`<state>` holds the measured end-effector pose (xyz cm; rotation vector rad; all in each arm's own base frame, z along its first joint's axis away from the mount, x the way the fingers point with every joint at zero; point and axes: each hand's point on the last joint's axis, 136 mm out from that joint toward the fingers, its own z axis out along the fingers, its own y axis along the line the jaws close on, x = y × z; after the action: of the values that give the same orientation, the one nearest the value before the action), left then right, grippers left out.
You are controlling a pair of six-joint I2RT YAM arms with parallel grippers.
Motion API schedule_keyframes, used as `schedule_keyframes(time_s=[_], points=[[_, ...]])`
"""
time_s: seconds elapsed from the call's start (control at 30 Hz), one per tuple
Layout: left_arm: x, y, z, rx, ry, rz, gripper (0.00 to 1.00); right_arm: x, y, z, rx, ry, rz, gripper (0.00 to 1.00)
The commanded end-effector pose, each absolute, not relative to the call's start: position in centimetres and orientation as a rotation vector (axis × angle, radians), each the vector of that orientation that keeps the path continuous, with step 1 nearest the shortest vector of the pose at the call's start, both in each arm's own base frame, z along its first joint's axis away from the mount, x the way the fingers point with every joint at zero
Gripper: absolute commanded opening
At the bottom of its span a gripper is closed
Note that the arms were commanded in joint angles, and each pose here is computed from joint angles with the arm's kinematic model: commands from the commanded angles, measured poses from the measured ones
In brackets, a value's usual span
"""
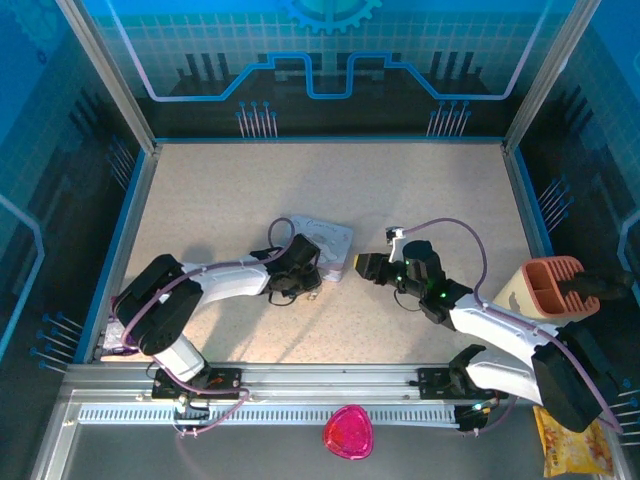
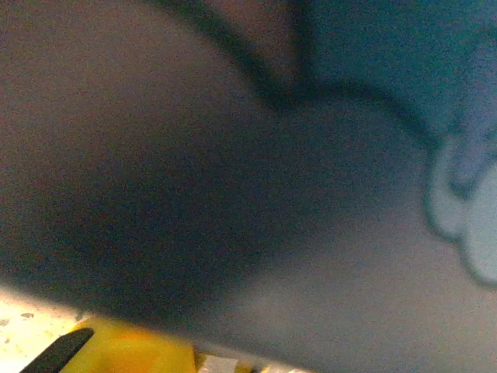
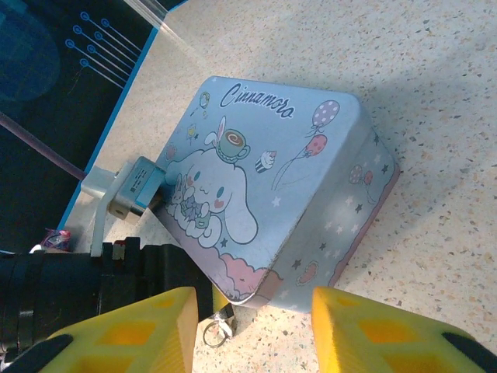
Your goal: Unlock a padlock with a key
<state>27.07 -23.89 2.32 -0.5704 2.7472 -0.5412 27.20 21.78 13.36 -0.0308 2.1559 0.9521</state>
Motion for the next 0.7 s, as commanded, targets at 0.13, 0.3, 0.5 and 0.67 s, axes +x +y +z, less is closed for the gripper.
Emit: schedule_keyframes(time_s=[0.13, 0.3, 0.5, 0.67], points=[[26.9, -23.7, 4.4, -0.449, 2.729, -0.553, 0.42, 27.8, 21.8, 14.2, -0.074, 2.151, 0.917, 0.43], [26.4, -23.3, 7.6, -0.269, 2.676, -0.584, 0.51, 27.0, 22.7, 14.0, -0.157, 2.179, 0.894, 0.43], [26.7, -20.3, 11.4, -0.167, 2.555, -0.548, 0.59, 25.7, 25.0, 13.9, -0.253, 2.190, 0.902, 0.43], [30.4, -16.1, 13.2, -0.256, 2.481, -0.478, 0.62, 24.2, 28.1, 13.3, -0.344, 2.214, 0.921, 0.44]])
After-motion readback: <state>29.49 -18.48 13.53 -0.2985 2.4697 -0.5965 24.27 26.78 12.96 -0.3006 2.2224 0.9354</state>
